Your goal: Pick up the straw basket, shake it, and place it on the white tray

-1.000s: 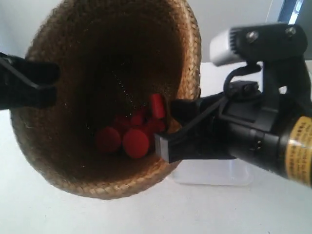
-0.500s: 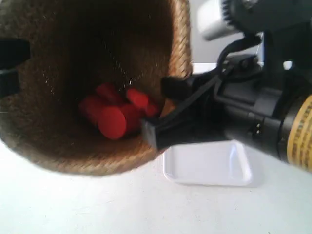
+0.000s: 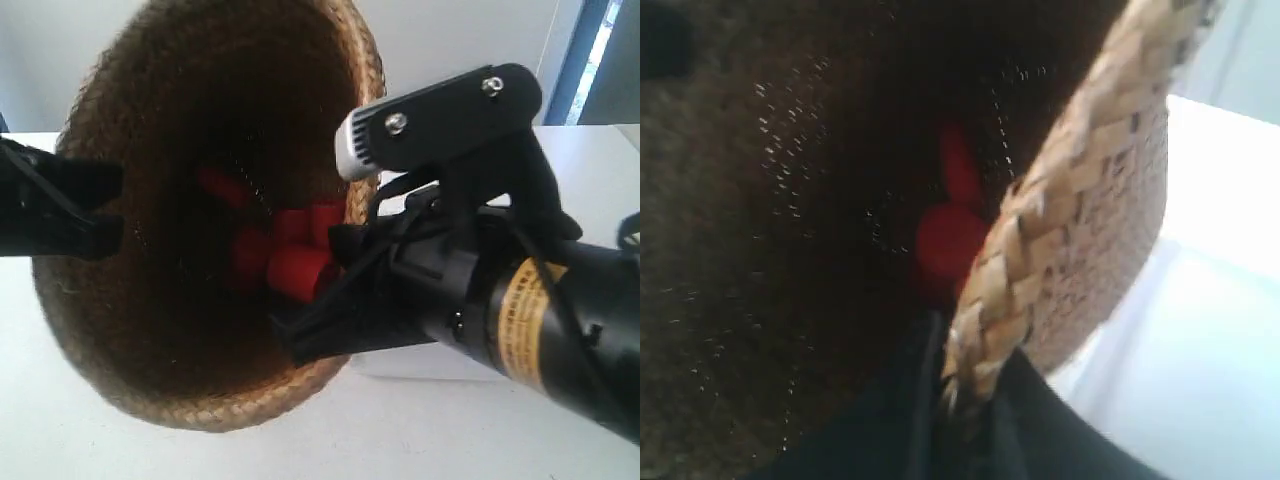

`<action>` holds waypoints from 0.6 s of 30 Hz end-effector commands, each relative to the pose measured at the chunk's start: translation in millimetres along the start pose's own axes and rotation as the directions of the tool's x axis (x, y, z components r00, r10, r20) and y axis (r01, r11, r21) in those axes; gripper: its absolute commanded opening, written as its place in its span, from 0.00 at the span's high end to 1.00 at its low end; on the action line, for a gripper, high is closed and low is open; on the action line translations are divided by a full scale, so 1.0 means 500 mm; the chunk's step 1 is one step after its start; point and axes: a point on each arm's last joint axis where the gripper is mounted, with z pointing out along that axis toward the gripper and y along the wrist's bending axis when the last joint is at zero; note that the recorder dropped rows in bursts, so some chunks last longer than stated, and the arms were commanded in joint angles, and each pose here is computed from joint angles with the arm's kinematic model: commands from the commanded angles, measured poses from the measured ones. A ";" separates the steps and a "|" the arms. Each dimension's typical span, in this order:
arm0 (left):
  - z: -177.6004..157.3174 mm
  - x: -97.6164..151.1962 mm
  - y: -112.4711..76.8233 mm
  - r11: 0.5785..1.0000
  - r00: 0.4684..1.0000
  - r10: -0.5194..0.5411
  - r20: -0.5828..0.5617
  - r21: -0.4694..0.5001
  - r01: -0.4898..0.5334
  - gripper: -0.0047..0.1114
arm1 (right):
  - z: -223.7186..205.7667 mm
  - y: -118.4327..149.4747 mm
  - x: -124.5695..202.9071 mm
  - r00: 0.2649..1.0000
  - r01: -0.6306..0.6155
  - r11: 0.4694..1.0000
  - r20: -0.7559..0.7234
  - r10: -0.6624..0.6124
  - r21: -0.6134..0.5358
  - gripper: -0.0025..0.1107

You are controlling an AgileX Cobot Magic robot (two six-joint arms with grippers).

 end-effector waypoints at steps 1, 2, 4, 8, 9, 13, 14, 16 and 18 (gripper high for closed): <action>-0.035 -0.032 0.015 0.993 0.989 0.114 0.090 -0.050 -0.110 0.96 | -0.053 -0.002 -0.052 0.971 0.149 0.987 0.199 -0.135 -0.054 0.98; -0.010 -0.011 0.018 0.994 0.994 0.098 0.041 -0.061 -0.095 0.96 | -0.032 -0.015 -0.034 0.973 0.155 0.988 0.168 -0.157 0.028 0.98; 0.022 0.016 0.018 0.996 0.998 0.069 -0.014 -0.055 -0.069 0.96 | 0.017 -0.035 0.009 0.978 0.186 0.974 0.068 -0.196 0.132 0.98; -0.048 -0.049 -0.002 0.997 0.982 0.017 0.190 0.067 -0.030 0.96 | -0.050 -0.005 -0.039 0.990 0.105 0.989 0.108 -0.094 -0.101 0.98; -0.068 -0.062 0.003 0.998 0.974 0.029 0.224 0.054 -0.042 0.96 | -0.075 -0.004 -0.058 0.980 0.121 0.982 0.173 -0.095 -0.145 0.98; -0.020 0.001 0.039 0.987 0.997 0.074 -0.007 -0.142 -0.074 0.96 | -0.038 -0.044 -0.021 0.987 0.083 0.995 0.136 -0.090 0.057 0.98; 0.002 0.024 0.037 0.989 0.997 0.039 -0.059 -0.140 -0.047 0.96 | -0.015 -0.051 0.000 0.991 0.082 0.992 0.096 -0.091 0.096 0.98; 0.008 0.024 0.017 0.998 0.999 -0.020 -0.045 -0.053 0.018 0.96 | -0.006 -0.047 0.010 0.999 0.020 0.997 0.048 -0.023 0.072 0.98; -0.015 -0.006 -0.001 0.999 0.997 0.005 0.079 0.053 -0.009 0.96 | -0.032 -0.026 -0.009 0.996 0.023 0.997 0.092 -0.016 -0.077 0.98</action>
